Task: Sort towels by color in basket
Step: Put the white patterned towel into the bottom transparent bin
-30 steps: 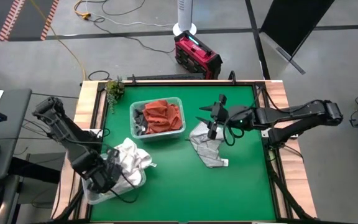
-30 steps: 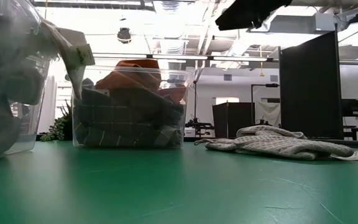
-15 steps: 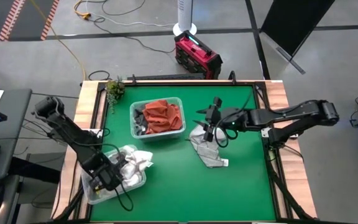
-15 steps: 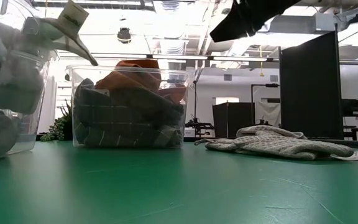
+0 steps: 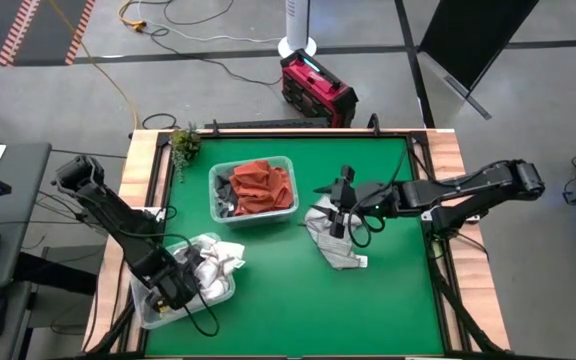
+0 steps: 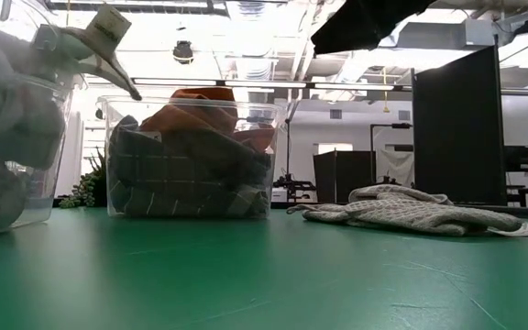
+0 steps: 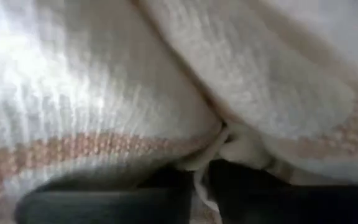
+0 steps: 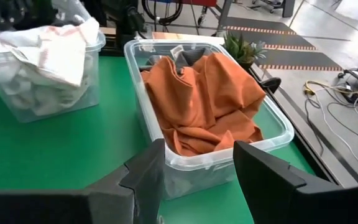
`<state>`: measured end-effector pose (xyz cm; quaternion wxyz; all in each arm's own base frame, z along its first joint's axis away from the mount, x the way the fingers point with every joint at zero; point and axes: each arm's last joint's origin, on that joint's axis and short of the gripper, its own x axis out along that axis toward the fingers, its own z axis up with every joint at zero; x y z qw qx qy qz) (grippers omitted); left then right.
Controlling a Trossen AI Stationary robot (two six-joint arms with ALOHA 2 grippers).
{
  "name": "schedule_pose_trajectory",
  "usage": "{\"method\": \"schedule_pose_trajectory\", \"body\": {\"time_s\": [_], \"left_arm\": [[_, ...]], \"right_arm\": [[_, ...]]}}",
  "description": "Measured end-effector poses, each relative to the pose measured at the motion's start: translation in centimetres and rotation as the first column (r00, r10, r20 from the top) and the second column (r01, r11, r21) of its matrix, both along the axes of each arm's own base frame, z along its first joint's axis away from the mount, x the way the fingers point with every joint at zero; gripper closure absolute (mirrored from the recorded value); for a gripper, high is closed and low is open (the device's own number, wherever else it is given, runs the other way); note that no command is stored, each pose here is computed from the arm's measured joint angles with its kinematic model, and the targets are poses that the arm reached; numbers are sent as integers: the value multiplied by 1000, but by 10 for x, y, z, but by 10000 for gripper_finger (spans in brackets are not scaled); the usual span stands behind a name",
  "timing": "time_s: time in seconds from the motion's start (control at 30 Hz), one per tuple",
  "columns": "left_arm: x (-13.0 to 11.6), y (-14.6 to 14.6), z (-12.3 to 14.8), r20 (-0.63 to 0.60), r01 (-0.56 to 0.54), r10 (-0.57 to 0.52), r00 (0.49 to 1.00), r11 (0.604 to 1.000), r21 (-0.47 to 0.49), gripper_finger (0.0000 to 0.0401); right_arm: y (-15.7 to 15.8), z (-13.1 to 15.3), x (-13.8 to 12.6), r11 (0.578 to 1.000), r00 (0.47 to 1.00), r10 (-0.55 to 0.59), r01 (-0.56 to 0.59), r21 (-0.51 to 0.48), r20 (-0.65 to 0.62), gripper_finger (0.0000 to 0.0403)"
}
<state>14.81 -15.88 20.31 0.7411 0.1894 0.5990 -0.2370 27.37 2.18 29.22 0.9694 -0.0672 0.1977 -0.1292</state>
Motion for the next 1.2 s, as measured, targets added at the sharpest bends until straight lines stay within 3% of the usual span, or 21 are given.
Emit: {"method": "schedule_pose_trajectory", "body": {"time_s": [0.1,0.33,0.57,0.63,0.73,0.83,0.97,1.07,1.2], "left_arm": [[3,0,23,-1,-35,35,999,999,15,325],[8,-5,69,-34,-196,193,981,977,-85,247],[-1,3,108,-125,-340,333,935,940,-40,232],[-1,8,120,-64,-365,364,929,931,-4,232],[5,16,133,176,-372,354,918,925,79,232],[15,21,134,390,-366,268,881,908,202,232],[35,29,121,446,-365,207,871,880,304,232],[49,34,104,443,-381,225,868,873,303,232],[56,33,77,313,-274,204,927,941,196,232]], "right_arm": [[2,0,0,1000,1000,6,-6,0,0,184],[1,0,0,1000,1000,0,0,8,2,184],[1,0,0,1000,1000,-2,2,12,0,184],[1,0,0,1000,1000,-3,3,12,0,184],[1,0,0,1000,1000,-5,5,13,1,184],[1,0,0,1000,1000,-6,6,15,7,184],[1,0,0,1000,1000,-7,6,16,8,184],[1,0,0,1000,1000,-7,7,15,7,184],[1,-1,0,1000,1000,-7,7,14,-2,184]]}}
